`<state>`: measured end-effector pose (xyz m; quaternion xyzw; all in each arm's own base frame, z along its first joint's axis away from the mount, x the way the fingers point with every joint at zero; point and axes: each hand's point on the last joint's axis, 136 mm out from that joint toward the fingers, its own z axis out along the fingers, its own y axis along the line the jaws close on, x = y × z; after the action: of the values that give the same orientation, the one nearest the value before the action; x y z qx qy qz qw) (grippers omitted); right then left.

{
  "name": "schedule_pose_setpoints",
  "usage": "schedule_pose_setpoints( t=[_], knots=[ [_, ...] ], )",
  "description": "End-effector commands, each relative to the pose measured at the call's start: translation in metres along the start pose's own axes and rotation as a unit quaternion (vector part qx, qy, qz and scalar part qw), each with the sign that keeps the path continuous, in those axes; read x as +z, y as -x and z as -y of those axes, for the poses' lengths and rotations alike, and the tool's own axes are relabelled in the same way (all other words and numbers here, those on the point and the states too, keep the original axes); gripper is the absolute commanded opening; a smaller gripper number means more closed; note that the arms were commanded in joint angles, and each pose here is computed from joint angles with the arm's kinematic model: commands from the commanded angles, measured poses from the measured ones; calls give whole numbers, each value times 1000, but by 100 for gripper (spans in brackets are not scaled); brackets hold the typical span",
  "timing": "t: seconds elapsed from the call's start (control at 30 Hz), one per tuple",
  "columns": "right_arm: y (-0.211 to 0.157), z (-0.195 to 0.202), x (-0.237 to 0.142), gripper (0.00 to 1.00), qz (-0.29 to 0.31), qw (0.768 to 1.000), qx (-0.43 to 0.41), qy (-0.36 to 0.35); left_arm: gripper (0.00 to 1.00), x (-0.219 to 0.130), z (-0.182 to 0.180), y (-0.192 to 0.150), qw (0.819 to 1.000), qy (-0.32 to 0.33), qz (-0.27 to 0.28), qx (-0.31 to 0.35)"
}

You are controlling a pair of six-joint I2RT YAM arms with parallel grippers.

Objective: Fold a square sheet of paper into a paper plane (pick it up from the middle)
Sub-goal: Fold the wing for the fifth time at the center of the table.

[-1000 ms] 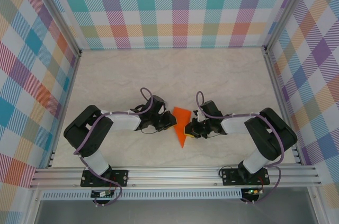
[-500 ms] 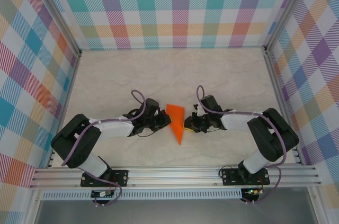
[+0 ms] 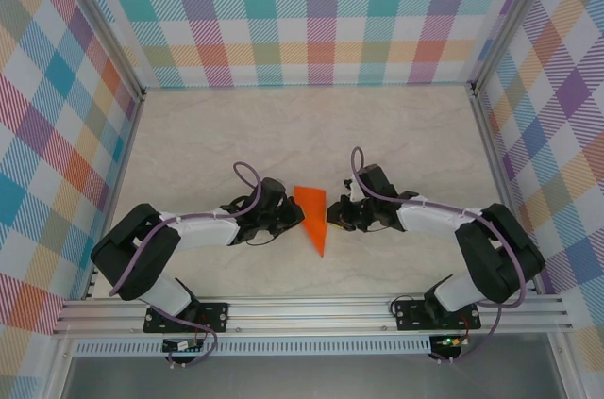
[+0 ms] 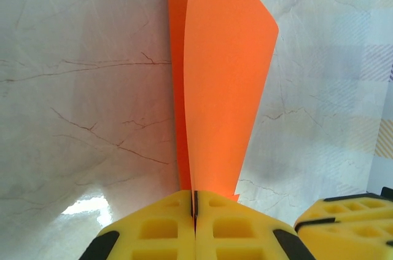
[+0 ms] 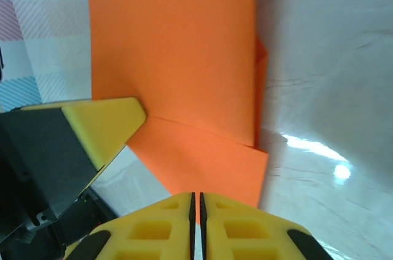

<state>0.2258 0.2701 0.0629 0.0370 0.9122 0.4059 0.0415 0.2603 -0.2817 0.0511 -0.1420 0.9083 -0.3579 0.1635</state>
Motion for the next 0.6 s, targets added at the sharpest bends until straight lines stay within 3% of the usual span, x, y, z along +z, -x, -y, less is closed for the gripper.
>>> schedule_pose_setpoints(
  t=[0.0, 0.27, 0.47, 0.57],
  knots=[
    [2, -14, 13, 10, -21, 999, -10, 26, 6, 0, -2, -3, 1000, 4, 5, 0],
    [6, 7, 40, 8, -43, 999, 1, 1, 9, 2, -6, -7, 1000, 10, -3, 1],
    [-4, 35, 47, 7, -59, 998, 9, -28, 29, 2, -10, -8, 999, 24, -14, 21],
    [-6, 41, 49, 7, -66, 997, 10, -30, 33, 4, -6, -5, 999, 11, -25, 25]
  ],
)
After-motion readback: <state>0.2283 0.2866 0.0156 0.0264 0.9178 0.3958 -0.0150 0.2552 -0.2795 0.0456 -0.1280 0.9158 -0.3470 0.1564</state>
